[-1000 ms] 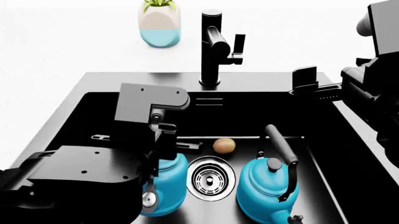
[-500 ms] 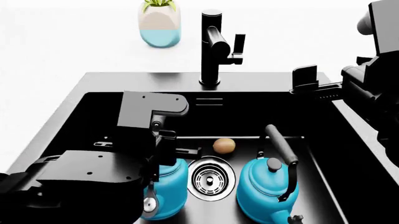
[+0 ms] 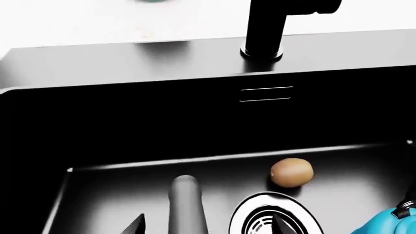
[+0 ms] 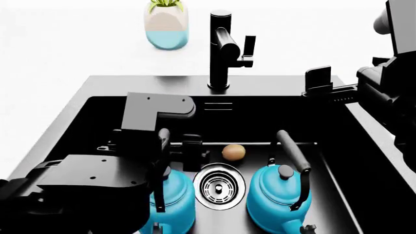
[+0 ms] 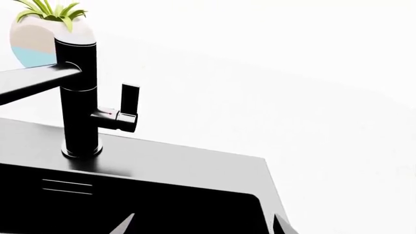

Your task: Pick the kettle non electric and kettle non electric and place them in the sink. Then turn on the water.

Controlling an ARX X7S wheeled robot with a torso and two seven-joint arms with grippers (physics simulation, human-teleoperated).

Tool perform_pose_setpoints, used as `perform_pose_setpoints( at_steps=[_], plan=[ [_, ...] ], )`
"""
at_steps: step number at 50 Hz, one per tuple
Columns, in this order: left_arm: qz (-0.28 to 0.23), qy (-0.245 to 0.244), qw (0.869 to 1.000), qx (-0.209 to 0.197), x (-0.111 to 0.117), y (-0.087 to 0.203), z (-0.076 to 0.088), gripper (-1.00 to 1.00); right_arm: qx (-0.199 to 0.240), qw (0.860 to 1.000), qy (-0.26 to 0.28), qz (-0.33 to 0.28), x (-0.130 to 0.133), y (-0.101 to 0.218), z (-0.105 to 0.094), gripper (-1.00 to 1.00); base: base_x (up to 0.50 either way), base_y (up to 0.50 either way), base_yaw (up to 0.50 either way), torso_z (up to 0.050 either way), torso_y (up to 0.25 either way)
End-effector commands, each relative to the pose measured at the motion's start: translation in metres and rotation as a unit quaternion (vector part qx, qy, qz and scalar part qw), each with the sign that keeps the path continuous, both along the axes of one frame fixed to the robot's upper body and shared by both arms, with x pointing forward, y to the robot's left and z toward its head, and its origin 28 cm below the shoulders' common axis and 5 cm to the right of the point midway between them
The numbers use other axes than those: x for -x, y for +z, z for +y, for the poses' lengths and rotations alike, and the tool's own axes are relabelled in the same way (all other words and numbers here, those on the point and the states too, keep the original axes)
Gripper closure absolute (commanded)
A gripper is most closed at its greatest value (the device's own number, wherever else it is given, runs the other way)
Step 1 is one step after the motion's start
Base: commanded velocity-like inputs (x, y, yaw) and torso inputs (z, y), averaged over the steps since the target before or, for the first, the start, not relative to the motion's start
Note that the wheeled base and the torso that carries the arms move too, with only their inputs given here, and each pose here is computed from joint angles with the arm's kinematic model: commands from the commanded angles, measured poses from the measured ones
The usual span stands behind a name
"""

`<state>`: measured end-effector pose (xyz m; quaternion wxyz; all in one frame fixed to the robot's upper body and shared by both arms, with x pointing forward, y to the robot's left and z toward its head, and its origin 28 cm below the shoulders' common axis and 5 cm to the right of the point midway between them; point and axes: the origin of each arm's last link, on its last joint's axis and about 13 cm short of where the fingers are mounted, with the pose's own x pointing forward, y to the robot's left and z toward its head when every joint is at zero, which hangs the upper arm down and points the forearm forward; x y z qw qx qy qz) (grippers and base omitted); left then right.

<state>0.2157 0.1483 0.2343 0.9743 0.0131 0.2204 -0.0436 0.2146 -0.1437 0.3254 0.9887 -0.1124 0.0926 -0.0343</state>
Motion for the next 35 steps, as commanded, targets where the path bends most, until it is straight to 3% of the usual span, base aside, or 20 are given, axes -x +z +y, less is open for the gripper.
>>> perform_pose_setpoints(
  at_steps=[1,8,15,24,35],
  plan=[
    [-0.005,-0.002,1.0,0.001,0.0,0.003,0.0,-1.0,0.0,1.0,0.0,-0.001,0.0,0.001,0.0,-1.0,0.0,0.0,0.0,0.0,0.0],
    [-0.018,-0.002,1.0,0.007,0.001,0.014,0.001,-1.0,0.0,1.0,0.002,-0.002,0.0,0.001,0.001,-1.0,0.0,0.0,0.0,0.0,0.0],
    [-0.065,0.012,0.997,0.033,0.002,0.051,0.01,-1.0,-0.003,1.0,0.005,-0.004,-0.001,0.001,0.003,-1.0,0.0,0.0,0.0,0.0,0.0],
    [-0.093,0.032,0.994,0.05,0.0,0.072,0.019,-1.0,-0.02,1.0,0.008,-0.01,-0.006,0.001,0.004,-1.0,0.0,0.0,0.0,0.0,0.0],
    [-0.128,0.057,0.988,0.063,0.0,0.096,0.031,-1.0,-0.071,0.997,0.029,-0.019,-0.046,0.018,0.0,-1.0,0.0,0.0,0.0,0.0,0.0]
  ],
)
